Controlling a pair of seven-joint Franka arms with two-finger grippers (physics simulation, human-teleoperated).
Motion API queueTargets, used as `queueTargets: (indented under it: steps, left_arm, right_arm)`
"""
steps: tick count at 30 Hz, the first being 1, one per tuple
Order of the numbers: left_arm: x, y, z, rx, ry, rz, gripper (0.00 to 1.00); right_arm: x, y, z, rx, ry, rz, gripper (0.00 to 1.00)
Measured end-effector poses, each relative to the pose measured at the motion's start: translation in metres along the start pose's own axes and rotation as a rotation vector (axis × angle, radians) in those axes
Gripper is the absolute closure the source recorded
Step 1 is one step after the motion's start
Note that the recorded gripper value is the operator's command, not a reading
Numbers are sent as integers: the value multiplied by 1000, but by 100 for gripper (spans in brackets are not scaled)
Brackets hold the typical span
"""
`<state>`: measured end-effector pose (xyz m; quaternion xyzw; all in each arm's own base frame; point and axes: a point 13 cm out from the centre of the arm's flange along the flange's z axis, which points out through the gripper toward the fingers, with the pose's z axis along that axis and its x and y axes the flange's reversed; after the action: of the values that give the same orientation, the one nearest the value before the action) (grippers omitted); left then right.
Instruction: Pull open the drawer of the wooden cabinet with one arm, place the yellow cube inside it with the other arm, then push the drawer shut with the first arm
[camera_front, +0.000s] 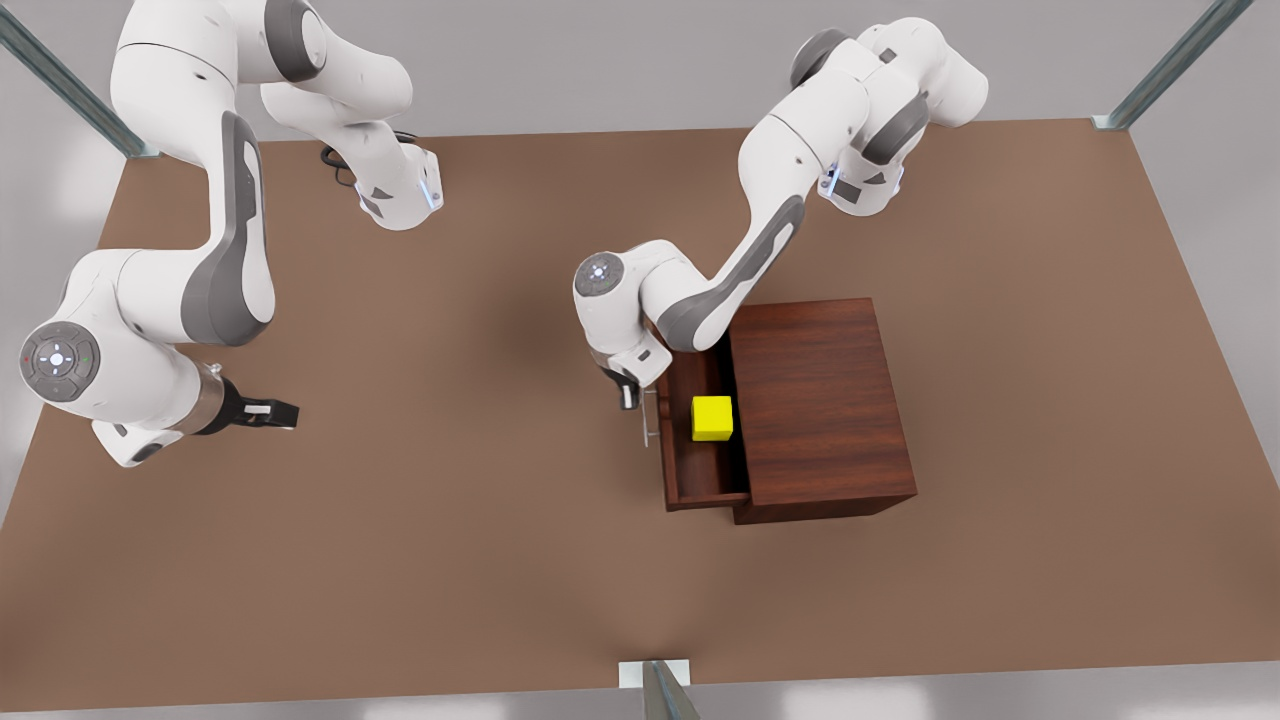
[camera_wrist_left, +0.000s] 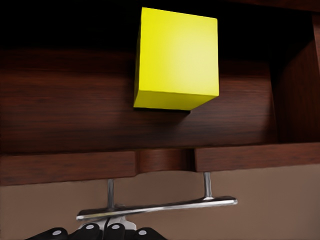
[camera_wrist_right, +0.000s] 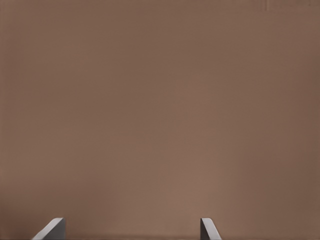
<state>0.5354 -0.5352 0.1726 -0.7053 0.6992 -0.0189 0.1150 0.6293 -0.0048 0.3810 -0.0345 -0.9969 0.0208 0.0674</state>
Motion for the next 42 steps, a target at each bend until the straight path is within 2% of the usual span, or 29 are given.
queueTargets:
  steps: [15, 42]
  left_arm:
    - [-46, -9, -10, -60, -93, 21, 100]
    - [-111, -40, 11, -129, -151, 118, 100]
  right_arm:
    - [0, -2, 1, 3, 1, -41, 0]
    - [0, -3, 1, 5, 2, -68, 0]
